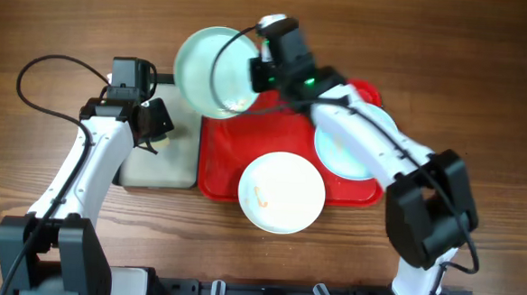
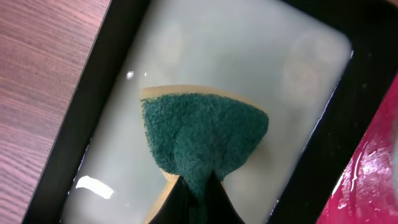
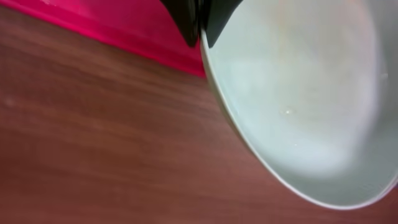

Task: Clean dirty plates on tray and stack at the side
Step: 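Lift the blue plate with the right gripper and place it right of the tray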

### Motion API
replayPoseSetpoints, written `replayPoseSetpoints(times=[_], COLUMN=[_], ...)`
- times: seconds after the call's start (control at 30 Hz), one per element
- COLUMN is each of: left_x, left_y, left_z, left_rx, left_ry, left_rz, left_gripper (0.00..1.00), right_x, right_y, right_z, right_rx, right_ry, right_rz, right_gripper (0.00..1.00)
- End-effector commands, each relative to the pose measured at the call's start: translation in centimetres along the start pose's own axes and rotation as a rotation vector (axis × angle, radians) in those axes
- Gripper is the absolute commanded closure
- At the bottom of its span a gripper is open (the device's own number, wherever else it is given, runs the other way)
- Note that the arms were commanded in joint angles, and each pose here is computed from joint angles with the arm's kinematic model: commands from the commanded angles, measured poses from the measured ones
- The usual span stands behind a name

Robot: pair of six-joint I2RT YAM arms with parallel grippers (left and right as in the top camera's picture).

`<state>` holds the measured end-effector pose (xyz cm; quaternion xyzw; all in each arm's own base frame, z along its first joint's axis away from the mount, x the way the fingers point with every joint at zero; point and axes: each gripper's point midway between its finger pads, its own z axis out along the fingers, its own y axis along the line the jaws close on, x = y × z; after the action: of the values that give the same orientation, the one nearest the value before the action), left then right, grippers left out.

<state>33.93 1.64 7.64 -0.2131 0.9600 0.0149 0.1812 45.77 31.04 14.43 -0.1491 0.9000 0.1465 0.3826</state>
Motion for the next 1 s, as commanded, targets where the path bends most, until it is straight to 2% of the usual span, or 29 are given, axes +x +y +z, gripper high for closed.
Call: replayPoseSetpoints(times=[0.0, 0.27, 0.57, 0.8, 0.97], left_x=[0.7, 1.6, 1.9, 1.9, 1.9], left_y=[0.8, 1.2, 1.3, 1.3, 1.3], left_z=[0.0, -0.1, -0.1, -0.1, -0.1], left_rx=[-0.030, -0.045, -0.051, -0.051, -0.051], left_ry=[0.022, 0.059, 0.071, 0.071, 0.070], left_rz=[0.012, 0.017, 0.019, 0.019, 0.018], left_gripper=[0.96, 0.96, 0.96, 0.96, 0.96], right_x=[-3.2, -6.4, -9.8, -11.1, -11.9], right_y=[1.7, 6.7, 9.5, 13.2, 14.1], right_z=[-1.4, -3.2, -5.3, -7.4, -8.2], right_rx=[0.136, 0.165, 0.185, 0.222, 0.218], right_ry=[-0.156, -0.336, -0.510, -0.624, -0.681], right_rz=[-0.151, -0.489, -0.659, -0.897, -0.915], right_gripper=[0.96, 0.96, 0.96, 0.96, 0.96])
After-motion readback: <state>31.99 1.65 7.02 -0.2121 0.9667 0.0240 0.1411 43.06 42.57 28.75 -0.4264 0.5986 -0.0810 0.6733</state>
